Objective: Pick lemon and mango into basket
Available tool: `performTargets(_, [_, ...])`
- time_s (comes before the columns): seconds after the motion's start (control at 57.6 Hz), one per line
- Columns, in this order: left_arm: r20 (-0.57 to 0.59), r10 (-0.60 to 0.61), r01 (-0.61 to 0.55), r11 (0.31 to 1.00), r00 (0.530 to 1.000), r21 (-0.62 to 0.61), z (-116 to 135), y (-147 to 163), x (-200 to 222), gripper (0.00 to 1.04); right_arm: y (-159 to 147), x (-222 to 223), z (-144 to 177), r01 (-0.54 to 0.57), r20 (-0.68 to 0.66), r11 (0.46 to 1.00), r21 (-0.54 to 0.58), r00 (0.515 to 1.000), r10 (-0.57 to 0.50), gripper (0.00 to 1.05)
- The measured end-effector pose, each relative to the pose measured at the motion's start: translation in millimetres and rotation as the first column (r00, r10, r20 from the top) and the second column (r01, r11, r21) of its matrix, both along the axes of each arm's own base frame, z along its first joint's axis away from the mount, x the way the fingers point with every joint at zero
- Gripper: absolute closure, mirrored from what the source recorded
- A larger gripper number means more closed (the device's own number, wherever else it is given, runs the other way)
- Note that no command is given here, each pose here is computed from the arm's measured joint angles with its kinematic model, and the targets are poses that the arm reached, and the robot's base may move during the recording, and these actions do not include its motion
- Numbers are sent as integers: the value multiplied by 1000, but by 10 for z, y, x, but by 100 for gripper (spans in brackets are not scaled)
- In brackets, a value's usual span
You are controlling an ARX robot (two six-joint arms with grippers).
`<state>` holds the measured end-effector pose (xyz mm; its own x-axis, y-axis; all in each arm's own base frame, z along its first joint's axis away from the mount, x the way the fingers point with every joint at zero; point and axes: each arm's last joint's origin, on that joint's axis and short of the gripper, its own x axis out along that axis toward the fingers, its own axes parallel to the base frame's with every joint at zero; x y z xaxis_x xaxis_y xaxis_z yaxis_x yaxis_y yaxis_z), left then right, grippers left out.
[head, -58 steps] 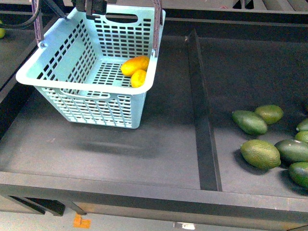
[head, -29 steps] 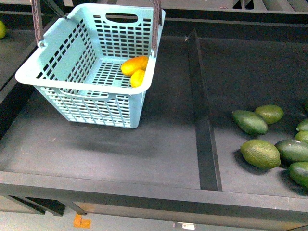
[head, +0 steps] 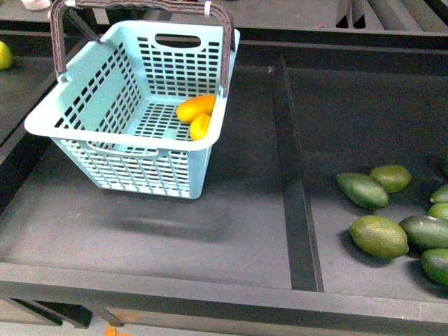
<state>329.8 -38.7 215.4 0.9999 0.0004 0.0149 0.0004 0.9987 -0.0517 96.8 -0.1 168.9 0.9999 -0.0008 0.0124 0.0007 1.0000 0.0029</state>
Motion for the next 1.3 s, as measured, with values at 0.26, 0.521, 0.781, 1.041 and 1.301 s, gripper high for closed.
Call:
performTargets(0.26, [-20, -4, 5, 999, 1000, 36, -253, 201, -759, 101, 0, 0, 0, 0, 0, 1000, 0, 1000, 0, 9])
performTargets(0.521, [-20, -11, 12, 999, 1000, 40, -364, 358, -1222, 101, 0, 0, 0, 0, 0, 1000, 0, 1000, 0, 9])
performTargets(0.781, [-13, -1, 2, 999, 1000, 40, -481, 382, -1531, 101, 0, 0, 0, 0, 0, 1000, 0, 1000, 0, 9])
performTargets(1.041, [-24, -2, 3, 999, 1000, 40, -510, 383, -1766, 101, 0, 0, 0, 0, 0, 1000, 0, 1000, 0, 9])
performTargets(1.301, [-16, -2, 3, 999, 1000, 40, -485, 383, -1924, 101, 0, 0, 0, 0, 0, 1000, 0, 1000, 0, 9])
